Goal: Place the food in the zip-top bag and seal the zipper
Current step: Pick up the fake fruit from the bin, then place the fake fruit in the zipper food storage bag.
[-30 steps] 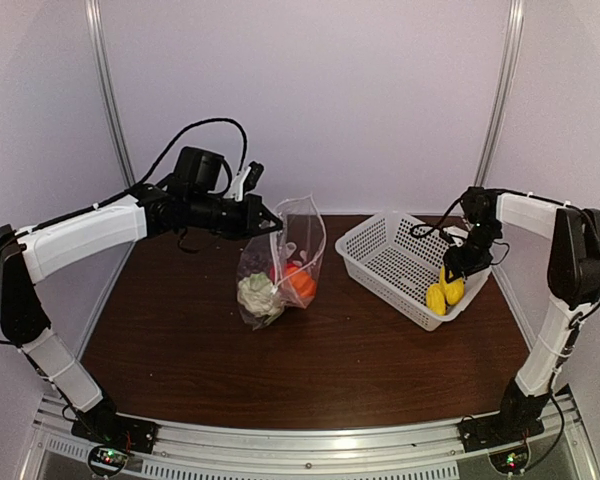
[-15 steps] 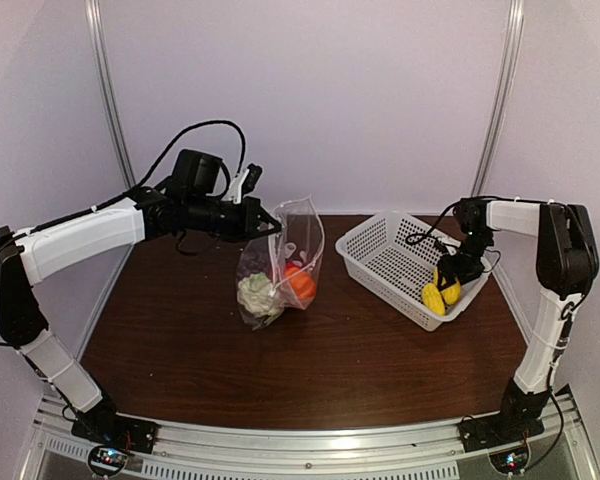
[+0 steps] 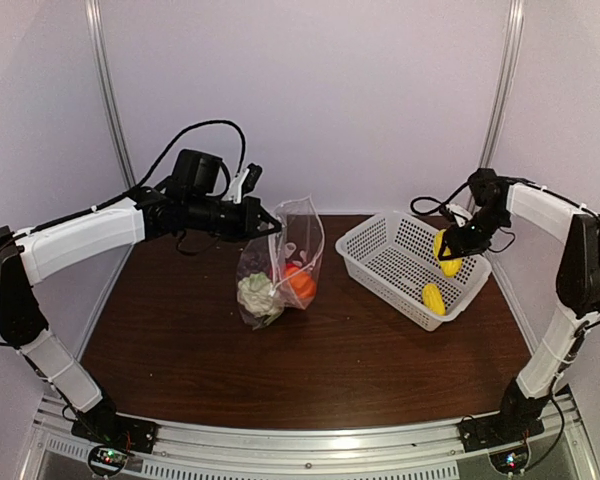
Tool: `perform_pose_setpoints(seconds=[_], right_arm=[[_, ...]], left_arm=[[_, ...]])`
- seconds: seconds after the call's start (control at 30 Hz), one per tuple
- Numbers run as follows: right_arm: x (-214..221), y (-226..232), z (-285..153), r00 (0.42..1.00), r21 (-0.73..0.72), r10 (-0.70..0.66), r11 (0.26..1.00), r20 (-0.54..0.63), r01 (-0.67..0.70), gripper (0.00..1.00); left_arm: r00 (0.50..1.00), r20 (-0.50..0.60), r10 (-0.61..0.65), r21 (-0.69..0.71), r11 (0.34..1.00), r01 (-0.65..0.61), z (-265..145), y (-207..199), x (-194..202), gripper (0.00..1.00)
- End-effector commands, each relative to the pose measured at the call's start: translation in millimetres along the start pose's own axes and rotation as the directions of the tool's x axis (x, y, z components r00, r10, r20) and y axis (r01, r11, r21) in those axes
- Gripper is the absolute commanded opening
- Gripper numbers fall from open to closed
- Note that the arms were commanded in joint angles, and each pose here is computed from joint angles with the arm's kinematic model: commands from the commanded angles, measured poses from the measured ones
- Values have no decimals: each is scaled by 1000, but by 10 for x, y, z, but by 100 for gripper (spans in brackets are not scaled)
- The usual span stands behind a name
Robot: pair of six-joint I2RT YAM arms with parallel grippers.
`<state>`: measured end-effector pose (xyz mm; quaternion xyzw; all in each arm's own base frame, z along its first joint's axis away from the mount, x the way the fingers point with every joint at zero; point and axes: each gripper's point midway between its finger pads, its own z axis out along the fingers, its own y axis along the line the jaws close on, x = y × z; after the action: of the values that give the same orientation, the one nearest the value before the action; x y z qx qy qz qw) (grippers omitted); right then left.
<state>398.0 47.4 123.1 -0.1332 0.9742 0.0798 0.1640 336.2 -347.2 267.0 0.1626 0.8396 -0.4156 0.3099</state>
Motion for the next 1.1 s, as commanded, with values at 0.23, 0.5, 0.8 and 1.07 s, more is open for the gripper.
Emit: perform_pose_setpoints(seconds=[0.23,0.5,0.8,1.07], right_arm=[[-521,1216,-1350,878,-279,-200,898,435,342,38],[-303,2505,-2118,637,-337,-364,617,679,711,42],[-400,3306,-2083,554,-315,-442,503,706,804,42],[-755,3538,-1678,562,-291,-415,554,716,780,41]], left_arm=[[999,37,7,31,999,-8,37,-54,-145,0],[999,38,0,35,999,-1,25,-66,-147,0],[999,52,-4,68,998,0,6,-152,-210,0],[998,67,6,78,997,-11,-24,-212,-282,0]])
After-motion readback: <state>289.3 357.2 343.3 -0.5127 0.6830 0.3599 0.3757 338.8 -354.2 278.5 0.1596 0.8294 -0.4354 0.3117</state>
